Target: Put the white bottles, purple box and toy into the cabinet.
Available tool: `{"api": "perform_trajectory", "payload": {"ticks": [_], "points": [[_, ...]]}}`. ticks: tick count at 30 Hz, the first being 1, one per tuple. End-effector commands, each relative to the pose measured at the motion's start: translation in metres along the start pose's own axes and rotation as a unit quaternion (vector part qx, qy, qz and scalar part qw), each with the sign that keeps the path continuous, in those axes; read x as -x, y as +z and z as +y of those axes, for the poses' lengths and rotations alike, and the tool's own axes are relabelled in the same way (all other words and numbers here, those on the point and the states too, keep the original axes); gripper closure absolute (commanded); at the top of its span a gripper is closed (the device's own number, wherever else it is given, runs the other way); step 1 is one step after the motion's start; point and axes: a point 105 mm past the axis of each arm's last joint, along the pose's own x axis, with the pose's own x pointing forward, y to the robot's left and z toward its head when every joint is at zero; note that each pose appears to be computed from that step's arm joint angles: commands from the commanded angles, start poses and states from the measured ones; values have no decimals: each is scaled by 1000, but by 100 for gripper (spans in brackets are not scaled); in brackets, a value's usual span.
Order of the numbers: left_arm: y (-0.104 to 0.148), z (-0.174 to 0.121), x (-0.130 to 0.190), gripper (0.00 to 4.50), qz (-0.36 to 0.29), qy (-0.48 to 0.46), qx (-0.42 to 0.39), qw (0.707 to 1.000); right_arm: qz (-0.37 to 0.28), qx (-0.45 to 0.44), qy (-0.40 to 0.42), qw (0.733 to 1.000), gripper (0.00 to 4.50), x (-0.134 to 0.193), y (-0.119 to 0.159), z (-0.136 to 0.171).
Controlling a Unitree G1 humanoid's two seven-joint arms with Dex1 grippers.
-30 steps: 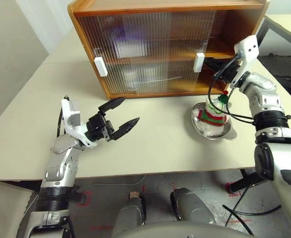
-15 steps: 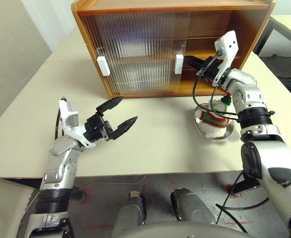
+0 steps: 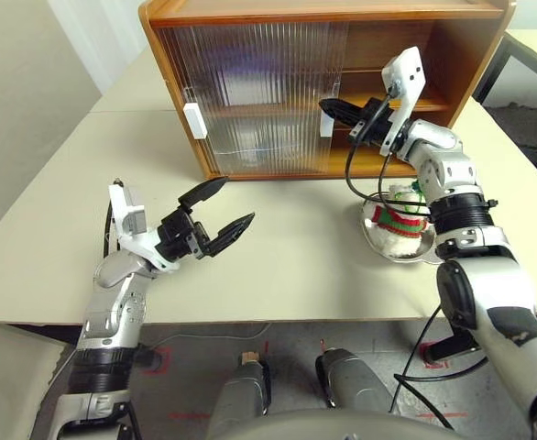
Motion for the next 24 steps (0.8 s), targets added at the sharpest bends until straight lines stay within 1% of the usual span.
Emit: {"api": "perform_trajectory", "payload": {"ticks": [1, 3, 4, 5, 6, 7, 8, 9, 11, 12, 13, 15, 17, 19, 20, 21, 22, 23, 24], "points": [[0, 1, 2, 0, 3, 3, -5, 1000, 41, 11, 10, 999, 389, 38, 2, -16], [-1, 1, 3, 0, 4, 3, -3, 1000, 61, -4, 39, 997, 324, 58, 4, -15], [-2, 2, 3, 0, 5, 2, -3, 1000, 68, -15, 49, 996, 278, 67, 5, -14], [-2, 2, 3, 0, 5, 2, -3, 1000, 72, -22, 54, 996, 243, 72, 7, -13], [-2, 2, 3, 0, 5, 2, -2, 1000, 77, -33, 58, 995, 211, 81, 10, -14], [-2, 2, 3, 0, 6, 1, -2, 1000, 83, -45, 58, 994, 167, 91, 14, -16], [-2, 3, 2, 0, 6, -1, -1, 1000, 88, -55, 59, 993, 136, 99, 18, -16], [-2, 3, 2, 0, 6, -2, -1, 1000, 94, -68, 59, 991, 93, 107, 22, -16], [-2, 2, 2, 0, 7, -6, 0, 1000, 115, -87, 58, 988, 23, 121, 26, -13], [-2, 2, 2, 0, 8, -7, 0, 1000, 125, -95, 58, 986, 4, 127, 26, -10], [-2, 2, 2, 0, 9, -9, -1, 1000, 141, -103, 60, 983, 4, 132, 24, -6], [-1, 3, 3, 0, 9, -9, -1, 1000, 194, -114, 77, 971, 4, 148, 15, 9], [-2, 3, 4, 0, 11, -10, 0, 1000, 238, -128, 73, 960, 4, 160, 5, 20], [-4, 1, 4, 0, 13, -15, 4, 1000, 271, -142, 43, 951, 4, 168, -2, 23], [-5, 0, 4, 0, 16, -20, 3, 1000, 312, -118, 6, 943, 4, 175, -11, 20], [-6, -1, 4, 0, 19, -23, 3, 1000, 340, -99, -19, 935, 4, 180, -17, 18], [-6, -1, 4, 0, 19, -24, 3, 1000, 379, -84, -35, 921, 4, 189, -26, 19], [-7, -2, 4, 0, 18, -24, 4, 1000, 404, -75, -44, 911, 4, 194, -31, 19], [-7, -1, 4, 0, 17, -24, 5, 1000, 405, -110, -35, 907, 4, 196, -33, 25]]}}
